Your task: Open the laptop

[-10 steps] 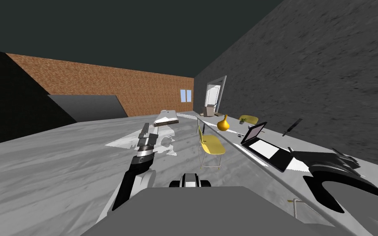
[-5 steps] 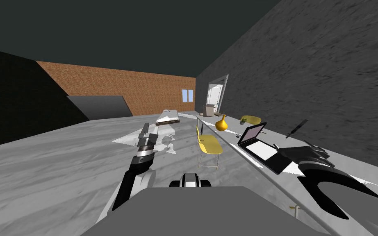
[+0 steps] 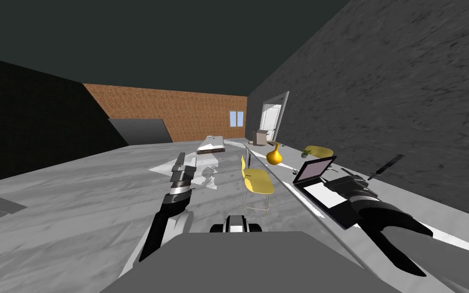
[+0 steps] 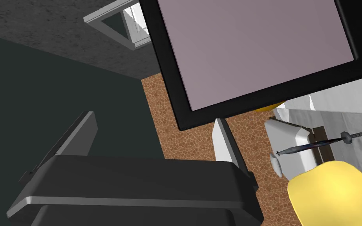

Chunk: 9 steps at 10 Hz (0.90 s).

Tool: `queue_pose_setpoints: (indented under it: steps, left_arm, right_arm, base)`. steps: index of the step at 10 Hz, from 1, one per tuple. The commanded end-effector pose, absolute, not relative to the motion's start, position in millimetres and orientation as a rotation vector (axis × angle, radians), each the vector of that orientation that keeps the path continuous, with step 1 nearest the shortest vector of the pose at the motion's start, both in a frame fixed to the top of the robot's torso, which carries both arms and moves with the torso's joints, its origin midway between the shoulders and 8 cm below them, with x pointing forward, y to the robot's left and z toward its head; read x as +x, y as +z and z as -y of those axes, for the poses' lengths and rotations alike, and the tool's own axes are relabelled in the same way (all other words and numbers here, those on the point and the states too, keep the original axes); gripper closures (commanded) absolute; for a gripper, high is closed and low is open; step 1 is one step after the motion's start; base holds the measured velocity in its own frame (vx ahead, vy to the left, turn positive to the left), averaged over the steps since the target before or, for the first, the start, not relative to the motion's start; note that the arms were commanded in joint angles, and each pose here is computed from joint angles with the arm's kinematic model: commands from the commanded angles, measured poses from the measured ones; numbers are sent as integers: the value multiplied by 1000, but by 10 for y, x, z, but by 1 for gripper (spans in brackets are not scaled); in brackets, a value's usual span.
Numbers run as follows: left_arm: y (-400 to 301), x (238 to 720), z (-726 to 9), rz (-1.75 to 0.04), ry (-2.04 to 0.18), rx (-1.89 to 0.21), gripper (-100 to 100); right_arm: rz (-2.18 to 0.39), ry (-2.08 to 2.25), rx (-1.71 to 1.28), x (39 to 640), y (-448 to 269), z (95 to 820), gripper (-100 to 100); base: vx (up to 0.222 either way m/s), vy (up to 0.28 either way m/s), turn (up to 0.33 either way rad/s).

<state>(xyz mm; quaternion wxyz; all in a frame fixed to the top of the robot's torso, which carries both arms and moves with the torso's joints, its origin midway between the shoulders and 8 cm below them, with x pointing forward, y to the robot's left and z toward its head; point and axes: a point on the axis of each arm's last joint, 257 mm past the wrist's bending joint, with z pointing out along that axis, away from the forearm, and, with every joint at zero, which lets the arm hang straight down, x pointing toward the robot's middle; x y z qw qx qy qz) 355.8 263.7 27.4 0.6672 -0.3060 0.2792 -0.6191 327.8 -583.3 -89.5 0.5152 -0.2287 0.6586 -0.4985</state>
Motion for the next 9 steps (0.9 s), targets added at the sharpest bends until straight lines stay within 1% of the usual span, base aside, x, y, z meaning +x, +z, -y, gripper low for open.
queue_pose_setpoints:
  steps: [1,2,4,6,7,9]
  left_arm:
    - [274,3558,-2637,-630,-1397,-690,0]
    - [275,3558,-2637,-630,-1397,-690,0]
    - [275,3558,-2637,-630,-1397,-690,0]
    - [274,3558,-2638,-630,-1397,-690,0]
    - [274,3558,-2638,-630,-1397,-690,0]
    - [274,3558,-2638,-630,-1397,-690,0]
  right_arm:
    - [-1559,-1163,-643,3297,-950,5565,-100]
    - [-1559,-1163,-643,3297,-950,5565,-100]
    - [-1526,-1117,-741,3356,-980,5232,-100]
    - [-1490,-1074,-826,3392,-1001,4924,-100]
    - [-1455,-1037,-896,3409,-1012,4655,-100]
    - [-1439,-1021,-925,3412,-1015,4541,-100]
  base:
    - [2,-115,73]
    - [3,-79,57]
    - [6,-110,138]
    - [33,-191,142]
    - [46,-200,212]
    - [41,-142,83]
